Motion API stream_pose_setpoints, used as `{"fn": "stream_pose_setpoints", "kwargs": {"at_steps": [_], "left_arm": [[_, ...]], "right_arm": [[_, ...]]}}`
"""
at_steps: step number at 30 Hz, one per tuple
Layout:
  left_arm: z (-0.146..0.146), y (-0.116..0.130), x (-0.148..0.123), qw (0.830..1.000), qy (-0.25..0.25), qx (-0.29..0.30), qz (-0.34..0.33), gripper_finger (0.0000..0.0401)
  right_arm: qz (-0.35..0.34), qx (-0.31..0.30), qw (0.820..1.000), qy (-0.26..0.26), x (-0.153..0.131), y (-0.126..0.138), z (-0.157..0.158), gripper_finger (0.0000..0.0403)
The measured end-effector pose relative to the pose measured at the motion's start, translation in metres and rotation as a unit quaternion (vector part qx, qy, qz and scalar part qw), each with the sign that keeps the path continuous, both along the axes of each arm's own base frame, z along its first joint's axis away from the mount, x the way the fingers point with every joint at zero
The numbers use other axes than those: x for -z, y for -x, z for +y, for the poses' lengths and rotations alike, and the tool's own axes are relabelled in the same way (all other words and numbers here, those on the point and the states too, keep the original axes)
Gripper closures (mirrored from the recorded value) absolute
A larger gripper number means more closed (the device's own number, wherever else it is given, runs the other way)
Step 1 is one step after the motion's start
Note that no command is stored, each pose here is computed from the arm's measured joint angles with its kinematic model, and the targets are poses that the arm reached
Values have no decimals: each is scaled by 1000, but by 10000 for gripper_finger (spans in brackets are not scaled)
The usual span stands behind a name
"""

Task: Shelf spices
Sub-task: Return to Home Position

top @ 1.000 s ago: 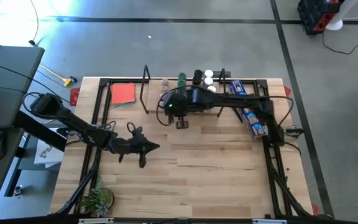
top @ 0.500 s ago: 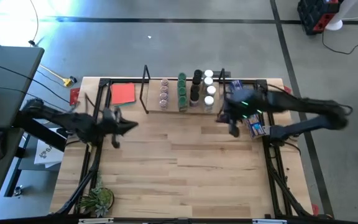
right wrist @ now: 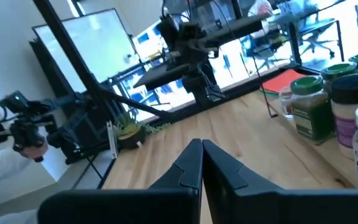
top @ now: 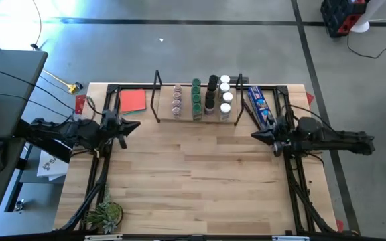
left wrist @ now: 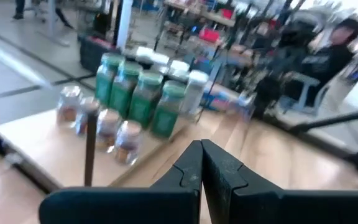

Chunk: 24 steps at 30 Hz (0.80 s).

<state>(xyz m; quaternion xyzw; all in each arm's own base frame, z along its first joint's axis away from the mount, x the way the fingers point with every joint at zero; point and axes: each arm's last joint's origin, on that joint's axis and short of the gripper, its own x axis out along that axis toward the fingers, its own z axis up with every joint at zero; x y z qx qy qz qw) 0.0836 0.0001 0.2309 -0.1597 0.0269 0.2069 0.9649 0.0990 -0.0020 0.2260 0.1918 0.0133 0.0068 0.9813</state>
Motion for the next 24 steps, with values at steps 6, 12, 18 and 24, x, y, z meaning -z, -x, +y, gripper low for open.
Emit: {"fn": "stream_pose_setpoints", "kwargs": {"at_steps": [6,12,18,24], "left_arm": [[-2,-10,36,1000,1,8,15,401],[-10,-20,58,992,-22,119,-42,401],[-14,-21,61,973,-51,217,-57,401],[-8,-21,69,983,-109,150,2,400]], "right_arm": [[-46,-12,999,2,27,5,1,398],[-84,-47,995,-6,46,3,3,398],[-98,-119,987,37,44,4,7,398],[-71,-118,990,43,50,3,7,398]]}}
